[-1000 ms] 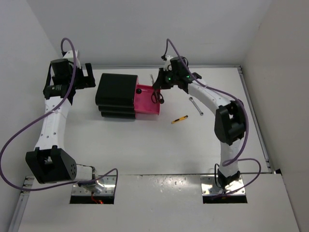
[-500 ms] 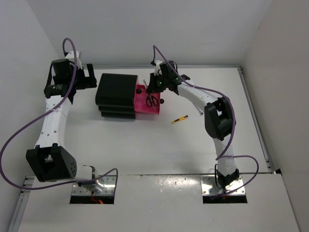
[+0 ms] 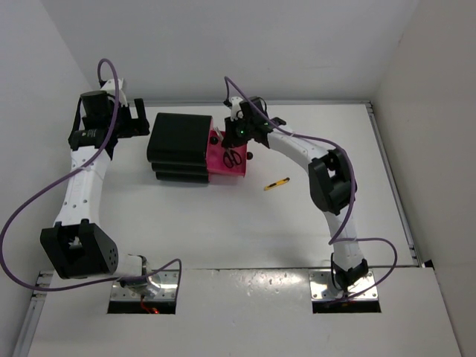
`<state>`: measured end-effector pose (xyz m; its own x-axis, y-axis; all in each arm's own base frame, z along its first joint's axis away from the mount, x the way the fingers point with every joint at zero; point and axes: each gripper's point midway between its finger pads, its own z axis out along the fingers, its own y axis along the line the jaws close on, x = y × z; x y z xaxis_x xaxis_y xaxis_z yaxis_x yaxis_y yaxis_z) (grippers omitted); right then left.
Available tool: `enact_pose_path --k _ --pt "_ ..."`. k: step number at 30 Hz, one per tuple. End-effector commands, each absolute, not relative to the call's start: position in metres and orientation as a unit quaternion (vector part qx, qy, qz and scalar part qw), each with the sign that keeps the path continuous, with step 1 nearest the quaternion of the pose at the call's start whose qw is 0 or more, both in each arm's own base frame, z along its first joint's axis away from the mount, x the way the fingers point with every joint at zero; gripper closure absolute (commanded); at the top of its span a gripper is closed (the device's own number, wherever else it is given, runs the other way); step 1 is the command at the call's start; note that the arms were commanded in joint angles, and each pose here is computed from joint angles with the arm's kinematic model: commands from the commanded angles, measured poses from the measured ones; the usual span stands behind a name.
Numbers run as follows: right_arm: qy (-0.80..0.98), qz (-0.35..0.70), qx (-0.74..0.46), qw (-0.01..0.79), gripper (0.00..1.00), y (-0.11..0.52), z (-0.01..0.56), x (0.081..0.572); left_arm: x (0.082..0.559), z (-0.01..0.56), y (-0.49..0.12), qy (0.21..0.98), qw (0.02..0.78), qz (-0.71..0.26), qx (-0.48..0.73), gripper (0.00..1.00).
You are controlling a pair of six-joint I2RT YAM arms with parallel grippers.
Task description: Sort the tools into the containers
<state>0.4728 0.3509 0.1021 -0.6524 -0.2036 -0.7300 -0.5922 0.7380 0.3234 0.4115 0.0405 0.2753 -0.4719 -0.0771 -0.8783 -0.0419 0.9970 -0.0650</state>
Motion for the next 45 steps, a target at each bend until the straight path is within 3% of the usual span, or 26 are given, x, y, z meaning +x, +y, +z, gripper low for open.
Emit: enact_pose_path --k 1,10,15,19,24,26,30,36,45 --pt "0.850 0.282 -0.251 0.367 1.00 0.356 0.112 0.474 0.415 0.286 0.044 0.850 0.526 -0.016 -0.033 0.00" --pt "0.857 0.274 -0.258 0.351 0.96 0.351 0.092 0.468 0.415 0.286 0.046 0.850 0.526 -0.012 -0.035 0.00" --pt "0.858 0.274 -0.258 0.351 0.65 0.352 0.090 0.470 0.415 0.286 0.046 0.850 0.526 -0.010 -0.031 0.00" --pt "0.845 0.293 -0.260 0.364 0.51 0.363 0.110 0.468 0.417 0.283 0.047 0.852 0.522 -0.010 -0.031 0.00" --pt "0.811 0.350 -0.250 0.398 0.51 0.372 0.182 0.466 0.419 0.284 0.041 0.852 0.523 -0.024 -0.023 0.00" --pt "0.793 0.376 -0.242 0.413 0.51 0.357 0.225 0.464 0.419 0.286 0.038 0.852 0.523 -0.032 -0.018 0.00" --pt "0.786 0.412 -0.234 0.398 0.49 0.313 0.247 0.452 0.418 0.298 0.029 0.848 0.528 -0.052 0.001 0.00" --pt "0.855 0.346 -0.222 0.315 0.48 0.223 0.179 0.449 0.419 0.302 0.025 0.851 0.523 -0.034 -0.004 0.00" --pt "0.815 0.175 -0.469 0.292 0.46 0.156 0.110 0.431 0.428 0.265 0.056 0.887 0.456 0.031 -0.060 0.00"
